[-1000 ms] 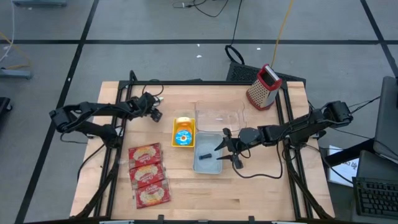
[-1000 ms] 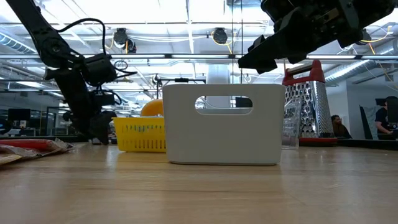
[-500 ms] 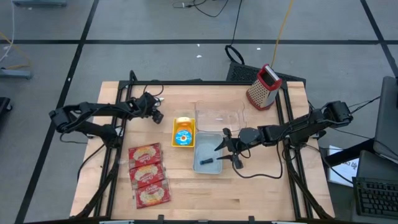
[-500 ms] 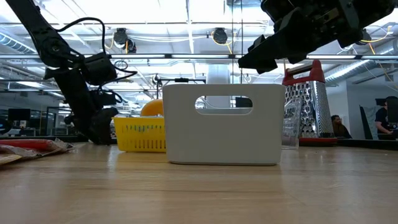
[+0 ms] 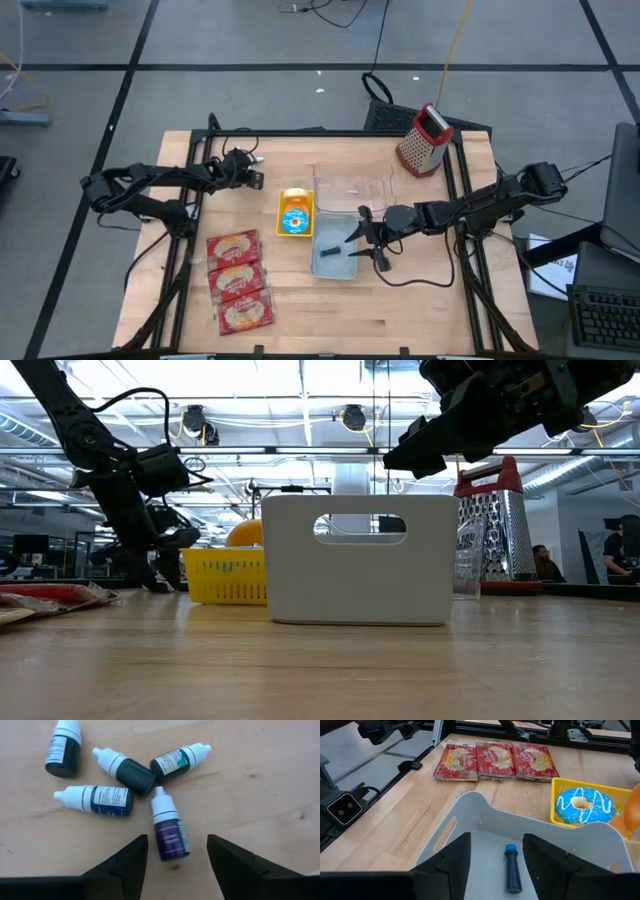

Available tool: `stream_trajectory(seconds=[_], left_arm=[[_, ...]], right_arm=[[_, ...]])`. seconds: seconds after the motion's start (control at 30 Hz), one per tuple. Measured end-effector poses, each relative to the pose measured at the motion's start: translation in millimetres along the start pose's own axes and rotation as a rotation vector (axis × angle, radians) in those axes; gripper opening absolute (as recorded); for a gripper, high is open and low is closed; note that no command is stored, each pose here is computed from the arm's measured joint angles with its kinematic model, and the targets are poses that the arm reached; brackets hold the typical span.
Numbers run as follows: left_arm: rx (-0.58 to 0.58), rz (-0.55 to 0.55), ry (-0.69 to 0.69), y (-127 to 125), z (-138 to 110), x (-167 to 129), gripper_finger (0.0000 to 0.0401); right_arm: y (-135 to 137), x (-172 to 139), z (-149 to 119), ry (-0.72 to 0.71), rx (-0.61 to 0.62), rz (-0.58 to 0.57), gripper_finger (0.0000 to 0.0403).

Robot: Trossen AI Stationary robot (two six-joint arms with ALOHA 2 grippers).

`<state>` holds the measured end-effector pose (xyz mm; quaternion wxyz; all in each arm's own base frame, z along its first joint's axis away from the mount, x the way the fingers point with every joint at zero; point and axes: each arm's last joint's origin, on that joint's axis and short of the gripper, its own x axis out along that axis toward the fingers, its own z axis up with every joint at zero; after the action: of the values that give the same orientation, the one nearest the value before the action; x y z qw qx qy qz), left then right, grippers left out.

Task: Pick & Place Food Item
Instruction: Put the right purple food coloring bottle into the gray bin

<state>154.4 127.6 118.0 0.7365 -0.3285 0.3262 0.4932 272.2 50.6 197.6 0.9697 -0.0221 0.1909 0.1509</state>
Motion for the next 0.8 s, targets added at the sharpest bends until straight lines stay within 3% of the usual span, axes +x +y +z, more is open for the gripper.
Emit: stream_trajectory(seconds=[0.53, 0.8], left_arm=[[-0.023, 0.040, -0.029, 1.2, 1.0, -0.1, 0.0116], [-0.004, 0.054, -0.041, 1.6, 1.5, -0.1, 0.0098]], right_arm=[[0.0, 0.0, 0.0, 0.000, 0.000, 0.000, 0.0167], [0.0, 0.0, 0.1, -0.001, 0.000, 0.000, 0.0167]])
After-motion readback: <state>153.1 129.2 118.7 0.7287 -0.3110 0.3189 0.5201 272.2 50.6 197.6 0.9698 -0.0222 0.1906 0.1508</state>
